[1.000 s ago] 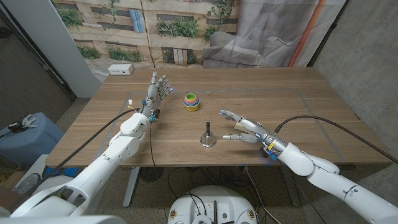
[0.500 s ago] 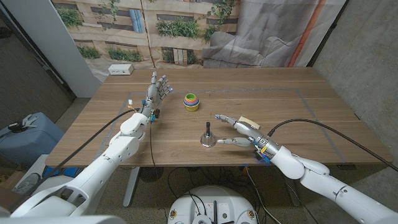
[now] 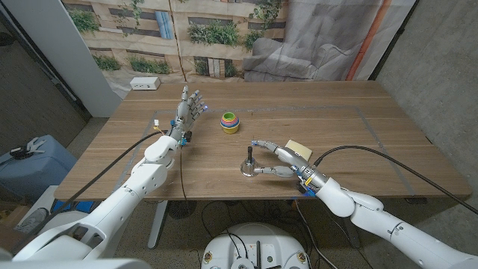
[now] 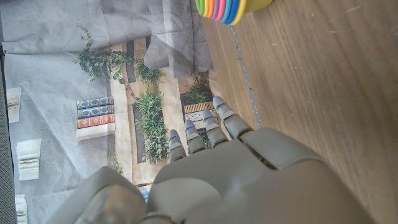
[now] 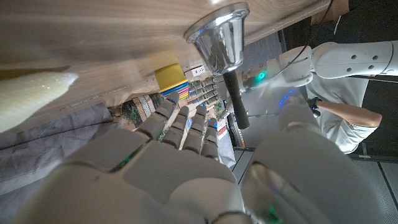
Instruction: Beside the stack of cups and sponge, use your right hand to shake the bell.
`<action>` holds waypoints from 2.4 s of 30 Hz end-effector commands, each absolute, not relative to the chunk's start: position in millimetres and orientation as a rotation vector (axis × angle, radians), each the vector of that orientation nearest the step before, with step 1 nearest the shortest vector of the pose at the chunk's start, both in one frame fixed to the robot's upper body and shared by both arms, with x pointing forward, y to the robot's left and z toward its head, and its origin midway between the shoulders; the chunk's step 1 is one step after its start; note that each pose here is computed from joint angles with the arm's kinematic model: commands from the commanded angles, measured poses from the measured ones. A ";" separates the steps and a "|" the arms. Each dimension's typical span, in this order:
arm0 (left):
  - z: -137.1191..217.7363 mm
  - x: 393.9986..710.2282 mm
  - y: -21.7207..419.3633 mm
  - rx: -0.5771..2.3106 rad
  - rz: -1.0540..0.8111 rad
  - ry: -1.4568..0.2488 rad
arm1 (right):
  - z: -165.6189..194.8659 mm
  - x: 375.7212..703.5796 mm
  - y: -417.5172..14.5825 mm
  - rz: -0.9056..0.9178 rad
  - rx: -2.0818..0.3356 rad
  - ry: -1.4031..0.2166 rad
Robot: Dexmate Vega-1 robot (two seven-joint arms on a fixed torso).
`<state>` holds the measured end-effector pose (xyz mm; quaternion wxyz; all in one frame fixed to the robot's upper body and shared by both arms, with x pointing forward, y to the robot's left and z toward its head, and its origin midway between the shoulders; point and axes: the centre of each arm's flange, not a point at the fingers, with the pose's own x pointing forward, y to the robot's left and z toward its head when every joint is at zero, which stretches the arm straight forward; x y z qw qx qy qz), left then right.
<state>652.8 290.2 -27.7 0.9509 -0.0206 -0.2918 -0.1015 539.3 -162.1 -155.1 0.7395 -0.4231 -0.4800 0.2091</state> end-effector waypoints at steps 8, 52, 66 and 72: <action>-27.6 652.8 290.2 -0.042 -0.207 -0.593 | -159.9 543.5 -149.3 0.392 -0.872 -1.076; -27.7 652.8 290.3 -0.042 -0.207 -0.593 | -158.6 545.9 -141.1 0.269 -0.807 -1.086; -27.7 652.8 290.3 -0.042 -0.207 -0.593 | -155.0 548.3 -134.0 0.273 -0.794 -1.086; -27.7 652.8 290.3 -0.042 -0.207 -0.594 | -154.0 547.2 -131.6 0.281 -0.800 -1.095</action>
